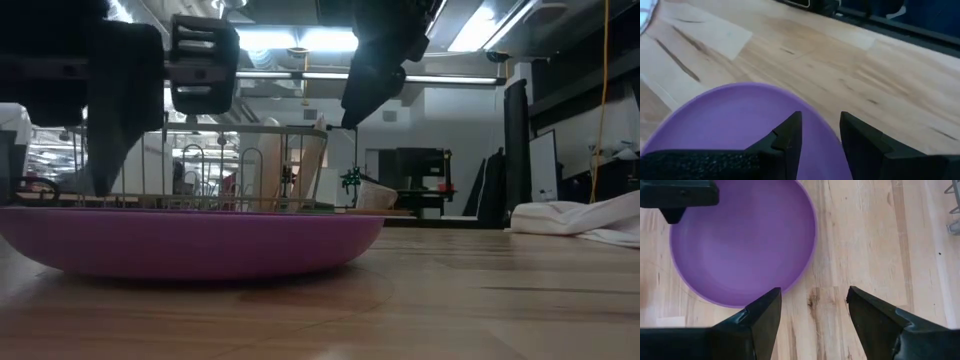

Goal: Sort dishes
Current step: Put the purple plate into the dish rack

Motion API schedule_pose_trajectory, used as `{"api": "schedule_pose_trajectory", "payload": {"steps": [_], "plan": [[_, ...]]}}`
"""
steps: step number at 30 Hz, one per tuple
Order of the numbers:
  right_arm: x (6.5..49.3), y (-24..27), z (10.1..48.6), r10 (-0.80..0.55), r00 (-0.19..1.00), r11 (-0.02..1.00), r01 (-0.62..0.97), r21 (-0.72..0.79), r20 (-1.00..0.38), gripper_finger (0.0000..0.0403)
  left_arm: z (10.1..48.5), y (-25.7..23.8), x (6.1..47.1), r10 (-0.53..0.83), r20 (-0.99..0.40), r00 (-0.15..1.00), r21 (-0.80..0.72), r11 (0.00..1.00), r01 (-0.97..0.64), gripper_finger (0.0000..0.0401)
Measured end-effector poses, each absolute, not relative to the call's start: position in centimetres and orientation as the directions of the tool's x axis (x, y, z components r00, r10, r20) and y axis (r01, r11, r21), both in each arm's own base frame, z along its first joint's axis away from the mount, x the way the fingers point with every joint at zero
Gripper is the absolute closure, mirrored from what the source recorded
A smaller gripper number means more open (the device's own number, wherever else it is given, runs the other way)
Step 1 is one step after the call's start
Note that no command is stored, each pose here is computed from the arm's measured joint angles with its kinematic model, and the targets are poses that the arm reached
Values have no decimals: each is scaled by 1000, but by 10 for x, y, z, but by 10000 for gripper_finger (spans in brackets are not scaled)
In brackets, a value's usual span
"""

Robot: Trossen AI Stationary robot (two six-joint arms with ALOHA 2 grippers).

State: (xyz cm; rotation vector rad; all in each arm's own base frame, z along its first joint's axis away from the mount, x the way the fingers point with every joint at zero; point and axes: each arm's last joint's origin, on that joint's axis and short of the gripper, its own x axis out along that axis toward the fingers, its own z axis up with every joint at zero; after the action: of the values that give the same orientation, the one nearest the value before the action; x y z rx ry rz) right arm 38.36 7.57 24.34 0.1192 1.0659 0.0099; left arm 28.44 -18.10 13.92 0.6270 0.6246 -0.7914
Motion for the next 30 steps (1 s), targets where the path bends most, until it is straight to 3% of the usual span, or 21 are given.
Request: {"api": "schedule_pose_trajectory", "payload": {"steps": [9, 18, 30], "plan": [[384, 76, 243, 66, 484, 994, 49, 102, -873, 171, 132, -175, 278, -383, -788, 482, 232, 540, 809, 278], [384, 76, 243, 66, 484, 994, 49, 102, -873, 171, 131, -173, 279, -307, -792, 528, 317, 532, 785, 284], [384, 76, 243, 66, 484, 994, 49, 102, -873, 171, 132, -172, 280, -289, -789, 542, 356, 503, 788, 395]]}}
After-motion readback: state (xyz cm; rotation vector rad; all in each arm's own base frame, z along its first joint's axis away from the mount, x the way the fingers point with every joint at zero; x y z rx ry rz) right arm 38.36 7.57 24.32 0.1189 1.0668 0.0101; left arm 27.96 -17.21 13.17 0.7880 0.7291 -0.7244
